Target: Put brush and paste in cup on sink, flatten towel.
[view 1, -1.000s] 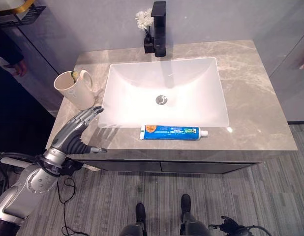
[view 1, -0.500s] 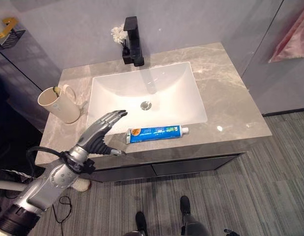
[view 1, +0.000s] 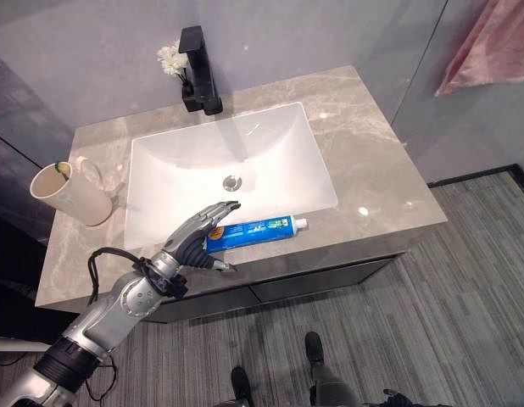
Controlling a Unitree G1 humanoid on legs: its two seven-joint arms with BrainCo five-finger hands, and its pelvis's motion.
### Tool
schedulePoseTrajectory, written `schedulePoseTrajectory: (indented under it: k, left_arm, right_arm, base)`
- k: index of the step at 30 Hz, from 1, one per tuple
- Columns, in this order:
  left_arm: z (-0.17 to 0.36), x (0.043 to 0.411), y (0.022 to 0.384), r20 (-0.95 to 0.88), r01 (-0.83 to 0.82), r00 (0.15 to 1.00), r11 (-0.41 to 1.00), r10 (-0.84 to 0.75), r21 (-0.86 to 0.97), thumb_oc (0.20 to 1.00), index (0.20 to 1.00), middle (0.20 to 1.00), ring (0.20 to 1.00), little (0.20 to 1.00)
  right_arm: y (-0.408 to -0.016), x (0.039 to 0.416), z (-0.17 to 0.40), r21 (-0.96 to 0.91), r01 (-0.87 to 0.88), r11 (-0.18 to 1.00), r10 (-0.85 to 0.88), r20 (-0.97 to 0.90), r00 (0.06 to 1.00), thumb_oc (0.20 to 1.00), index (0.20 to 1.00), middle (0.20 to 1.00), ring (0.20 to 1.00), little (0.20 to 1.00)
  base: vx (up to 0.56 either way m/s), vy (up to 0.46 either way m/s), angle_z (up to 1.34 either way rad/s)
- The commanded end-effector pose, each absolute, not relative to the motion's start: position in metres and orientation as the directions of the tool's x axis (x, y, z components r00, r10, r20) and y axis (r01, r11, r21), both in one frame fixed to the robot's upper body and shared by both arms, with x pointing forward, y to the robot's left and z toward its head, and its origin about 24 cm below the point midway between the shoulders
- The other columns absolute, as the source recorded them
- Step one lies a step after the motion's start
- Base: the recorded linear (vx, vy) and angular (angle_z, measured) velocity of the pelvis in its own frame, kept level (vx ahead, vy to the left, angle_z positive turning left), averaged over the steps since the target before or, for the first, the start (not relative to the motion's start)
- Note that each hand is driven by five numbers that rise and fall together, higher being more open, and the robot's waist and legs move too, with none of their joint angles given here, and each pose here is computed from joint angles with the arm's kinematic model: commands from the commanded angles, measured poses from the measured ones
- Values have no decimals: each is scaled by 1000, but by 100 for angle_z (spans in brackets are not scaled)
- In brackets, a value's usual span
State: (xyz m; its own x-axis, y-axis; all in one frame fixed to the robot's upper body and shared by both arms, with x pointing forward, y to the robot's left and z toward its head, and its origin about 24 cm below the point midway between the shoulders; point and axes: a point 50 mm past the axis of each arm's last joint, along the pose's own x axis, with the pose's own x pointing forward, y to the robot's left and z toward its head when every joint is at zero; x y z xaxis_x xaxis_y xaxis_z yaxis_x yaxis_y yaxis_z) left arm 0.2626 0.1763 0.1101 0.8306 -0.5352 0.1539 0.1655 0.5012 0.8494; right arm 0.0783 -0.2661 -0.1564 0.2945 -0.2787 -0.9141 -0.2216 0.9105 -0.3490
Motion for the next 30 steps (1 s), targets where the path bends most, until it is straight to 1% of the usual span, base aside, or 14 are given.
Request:
schedulePoseTrajectory:
  k: [1, 14, 22, 30]
  left_arm:
    - [138, 275, 174, 255, 73, 799, 508, -545, 858, 1000, 1000, 1000, 1000, 1000]
    - [131, 281, 163, 273, 96, 806, 572, -525, 815, 1000, 1000, 1000, 1000, 1000]
    - [130, 283, 154, 262, 111, 790, 548, -555, 829, 1000, 1000, 1000, 1000, 1000]
    - [125, 286, 145, 260, 130, 786, 561, -561, 817, 1000, 1000, 1000, 1000, 1000]
  right_arm:
    - [-263, 90, -155, -347, -180, 920, -274, -901, 337, 1000, 1000, 1000, 1000, 1000]
    - [-254, 90, -157, -326, -184, 927, -251, -907, 337, 1000, 1000, 1000, 1000, 1000]
    - [-251, 94, -157, -327, -185, 927, -248, -903, 352, 1000, 1000, 1000, 1000, 1000]
    - [-250, 95, -157, -330, -193, 924, -247, -900, 359, 1000, 1000, 1000, 1000, 1000]
  base:
    - [24, -15, -5]
    - [5, -2, 0]
    - [0, 0, 0]
    - [2, -1, -2]
